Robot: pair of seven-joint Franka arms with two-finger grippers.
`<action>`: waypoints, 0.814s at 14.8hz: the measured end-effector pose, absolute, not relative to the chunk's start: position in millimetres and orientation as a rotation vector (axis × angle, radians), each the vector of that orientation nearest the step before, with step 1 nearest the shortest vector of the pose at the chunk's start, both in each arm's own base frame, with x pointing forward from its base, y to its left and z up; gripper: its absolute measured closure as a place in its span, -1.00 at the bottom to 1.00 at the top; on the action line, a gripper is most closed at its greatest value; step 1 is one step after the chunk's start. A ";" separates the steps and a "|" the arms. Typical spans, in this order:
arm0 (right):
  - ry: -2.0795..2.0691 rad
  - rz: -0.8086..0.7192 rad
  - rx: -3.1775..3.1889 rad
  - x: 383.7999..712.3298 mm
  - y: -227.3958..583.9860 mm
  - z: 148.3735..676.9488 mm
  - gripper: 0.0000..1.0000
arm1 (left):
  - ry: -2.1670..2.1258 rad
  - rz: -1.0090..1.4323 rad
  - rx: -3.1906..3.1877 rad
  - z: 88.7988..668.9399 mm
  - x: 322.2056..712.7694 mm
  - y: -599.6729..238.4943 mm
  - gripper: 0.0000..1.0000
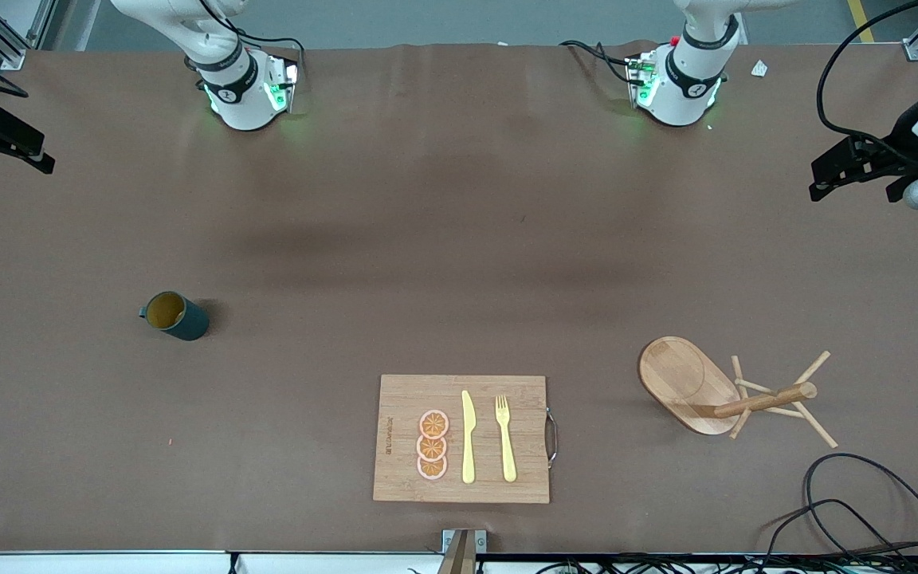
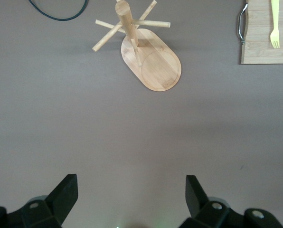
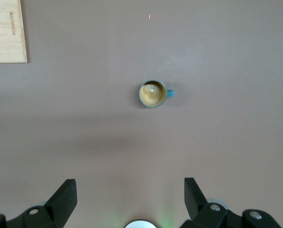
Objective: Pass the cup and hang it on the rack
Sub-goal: 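Reach the right gripper toward the teal mug's handle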
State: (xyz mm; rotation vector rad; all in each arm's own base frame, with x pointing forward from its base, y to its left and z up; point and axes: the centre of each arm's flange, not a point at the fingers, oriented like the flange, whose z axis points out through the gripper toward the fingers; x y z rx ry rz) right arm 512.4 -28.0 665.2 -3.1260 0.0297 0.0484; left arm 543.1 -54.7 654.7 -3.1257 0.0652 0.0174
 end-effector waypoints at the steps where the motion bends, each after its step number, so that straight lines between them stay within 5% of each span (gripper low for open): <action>1: 0.032 0.048 -3.128 516.9 -28.8 660.6 -1.00 | 0.067 0.016 -3.114 654.8 543.2 -54.5 -1.00; 12: -0.029 0.178 -3.132 606.5 -43.1 515.7 -1.00 | 0.072 -0.001 -3.114 659.8 543.0 -55.4 -1.00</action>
